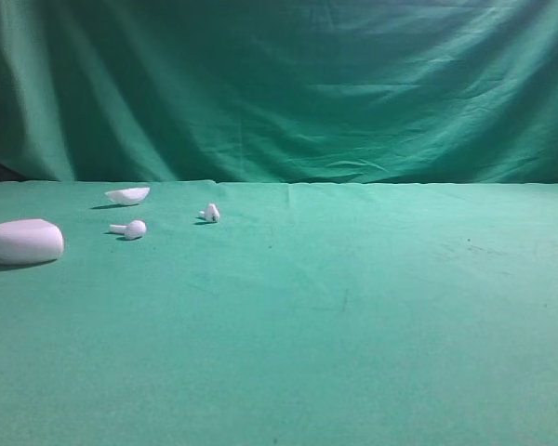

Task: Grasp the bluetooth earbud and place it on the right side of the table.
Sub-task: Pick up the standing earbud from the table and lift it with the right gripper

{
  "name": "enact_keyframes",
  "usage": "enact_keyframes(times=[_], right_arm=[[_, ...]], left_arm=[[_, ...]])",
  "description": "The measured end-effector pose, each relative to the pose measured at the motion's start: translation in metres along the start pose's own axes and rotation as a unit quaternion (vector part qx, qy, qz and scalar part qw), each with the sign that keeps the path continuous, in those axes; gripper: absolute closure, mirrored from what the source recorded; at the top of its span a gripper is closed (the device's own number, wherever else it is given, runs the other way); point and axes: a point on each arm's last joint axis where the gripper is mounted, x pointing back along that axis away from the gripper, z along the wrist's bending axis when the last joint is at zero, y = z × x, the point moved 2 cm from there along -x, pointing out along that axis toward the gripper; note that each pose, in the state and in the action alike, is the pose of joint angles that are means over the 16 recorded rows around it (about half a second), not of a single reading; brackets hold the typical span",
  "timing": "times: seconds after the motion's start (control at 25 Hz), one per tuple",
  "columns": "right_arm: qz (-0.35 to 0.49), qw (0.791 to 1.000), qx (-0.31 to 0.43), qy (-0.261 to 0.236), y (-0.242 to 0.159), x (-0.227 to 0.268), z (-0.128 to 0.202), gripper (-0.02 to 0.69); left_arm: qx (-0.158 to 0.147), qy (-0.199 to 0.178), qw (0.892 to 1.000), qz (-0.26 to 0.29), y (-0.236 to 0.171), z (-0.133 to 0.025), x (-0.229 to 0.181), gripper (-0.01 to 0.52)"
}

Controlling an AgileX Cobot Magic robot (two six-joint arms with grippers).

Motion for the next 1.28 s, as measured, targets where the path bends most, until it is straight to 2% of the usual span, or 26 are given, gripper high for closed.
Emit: enact_keyframes(times=[0.48, 0.64, 1.04, 1.16, 1.28], right_arm=[[-0.003, 1.0, 0.001, -0.001, 0.001, 0.0, 0.0, 0.616], [-0.033, 0.999, -0.007, -0.001, 0.007, 0.0, 0.0, 0.616], [-0.186, 0.981, -0.047, -0.011, 0.054, 0.012, -0.004, 0.616], [-0.195, 0.979, -0.055, -0.01, 0.073, 0.015, -0.005, 0.616], [-0.166, 0.985, -0.055, -0.005, 0.09, 0.013, -0.003, 0.616]], left_arm=[[0.0, 0.0, 1.0, 0.0, 0.0, 0.0, 0.0, 0.514], [0.0, 0.0, 1.0, 0.0, 0.0, 0.0, 0.0, 0.514], [0.0, 0.0, 1.0, 0.0, 0.0, 0.0, 0.0, 0.514], [0.0, 0.0, 1.0, 0.0, 0.0, 0.0, 0.0, 0.514], [0.0, 0.0, 1.0, 0.0, 0.0, 0.0, 0.0, 0.514]])
